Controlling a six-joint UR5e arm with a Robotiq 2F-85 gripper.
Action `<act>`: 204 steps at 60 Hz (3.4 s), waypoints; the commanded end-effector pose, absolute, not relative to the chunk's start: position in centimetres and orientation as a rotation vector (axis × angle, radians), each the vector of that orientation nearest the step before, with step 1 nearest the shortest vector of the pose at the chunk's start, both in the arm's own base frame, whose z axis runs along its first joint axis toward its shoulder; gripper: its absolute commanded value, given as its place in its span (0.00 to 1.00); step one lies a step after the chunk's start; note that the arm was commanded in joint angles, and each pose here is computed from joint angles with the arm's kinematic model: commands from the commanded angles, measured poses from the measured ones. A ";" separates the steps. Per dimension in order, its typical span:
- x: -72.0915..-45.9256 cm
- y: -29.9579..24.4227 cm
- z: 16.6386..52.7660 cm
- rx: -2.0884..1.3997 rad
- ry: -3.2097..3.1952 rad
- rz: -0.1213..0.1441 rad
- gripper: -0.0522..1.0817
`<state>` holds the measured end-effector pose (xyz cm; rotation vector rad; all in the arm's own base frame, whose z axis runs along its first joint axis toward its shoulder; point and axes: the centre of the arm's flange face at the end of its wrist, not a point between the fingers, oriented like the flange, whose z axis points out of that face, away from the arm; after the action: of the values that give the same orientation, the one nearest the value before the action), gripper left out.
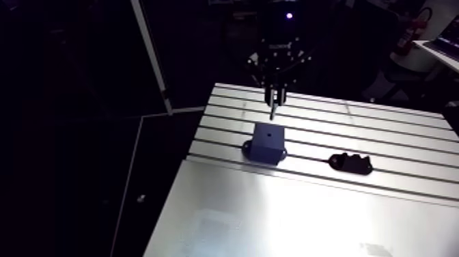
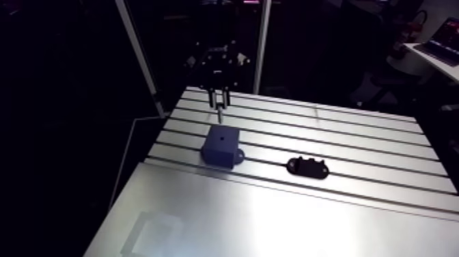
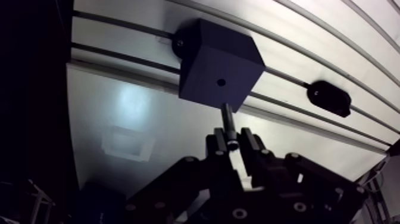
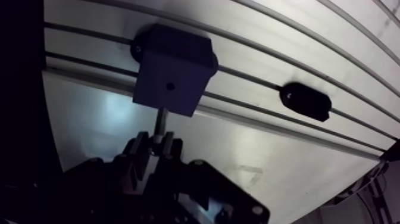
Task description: Pick up the M10 bolt and insert it into the hole until fully seated.
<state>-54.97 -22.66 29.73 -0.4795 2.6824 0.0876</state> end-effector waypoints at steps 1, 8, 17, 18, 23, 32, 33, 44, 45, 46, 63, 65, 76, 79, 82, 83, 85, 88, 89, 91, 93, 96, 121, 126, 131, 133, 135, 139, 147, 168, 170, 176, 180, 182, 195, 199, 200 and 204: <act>-54.5 -22.5 28.9 -0.474 2.670 0.086 1.00; -54.3 -22.5 28.5 -0.475 2.672 0.088 1.00; -54.3 -22.5 28.3 -0.479 2.688 0.088 1.00; -54.3 -22.5 28.3 -0.479 2.688 0.088 1.00; -54.1 -22.5 28.0 -0.478 2.684 0.088 1.00; -53.9 -22.4 27.8 -0.478 2.679 0.090 1.00; -53.9 -22.4 27.8 -0.478 2.679 0.090 1.00; -53.8 -22.4 27.5 -0.475 2.673 0.090 1.00; -53.8 -22.4 27.5 -0.475 2.673 0.090 1.00; -53.8 -22.4 27.5 -0.475 2.673 0.090 1.00; -53.8 -22.4 27.0 -0.474 2.665 0.088 1.00; -53.9 -22.4 27.0 -0.475 2.669 0.088 1.00; -54.2 -22.6 26.9 -0.484 2.687 0.090 1.00; -54.2 -22.6 26.9 -0.482 2.687 0.090 1.00; -54.2 -22.5 26.9 -0.482 2.687 0.092 1.00; -54.2 -22.5 26.9 -0.482 2.687 0.092 1.00; -54.2 -22.5 26.9 -0.482 2.687 0.092 1.00; -54.2 -22.5 27.0 -0.482 2.689 0.092 1.00; -54.2 -22.5 27.0 -0.482 2.689 0.092 1.00; -54.2 -22.5 26.9 -0.482 2.687 0.092 1.00; -54.2 -22.5 26.9 -0.482 2.687 0.092 1.00; -54.2 -22.5 26.9 -0.482 2.687 0.092 1.00; -54.1 -22.5 26.8 -0.484 2.684 0.103 1.00; -54.1 -22.5 26.7 -0.484 2.682 0.103 1.00; -54.1 -22.5 26.6 -0.483 2.681 0.102 1.00; -54.2 -22.5 26.5 -0.483 2.679 0.101 1.00; -54.2 -22.5 26.4 -0.480 2.678 0.101 1.00; -54.2 -22.5 26.2 -0.480 2.675 0.101 1.00; -54.2 -22.5 26.1 -0.480 2.674 0.101 1.00; -54.3 -22.5 26.0 -0.480 2.672 0.101 1.00; -54.3 -22.5 26.0 -0.480 2.672 0.101 1.00; -54.2 -22.5 25.9 -0.479 2.669 0.101 1.00; -54.2 -22.5 25.9 -0.479 2.669 0.101 1.00; -54.2 -22.5 25.9 -0.479 2.669 0.101 1.00; -54.2 -22.5 25.9 -0.479 2.669 0.101 0.99; -54.2 -22.5 25.8 -0.479 2.667 0.101 0.99; -54.2 -22.5 25.8 -0.479 2.667 0.101 0.99; -54.3 -22.5 25.5 -0.479 2.664 0.100 0.99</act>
<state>-54.24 -22.49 25.81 -0.4792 2.6680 0.1004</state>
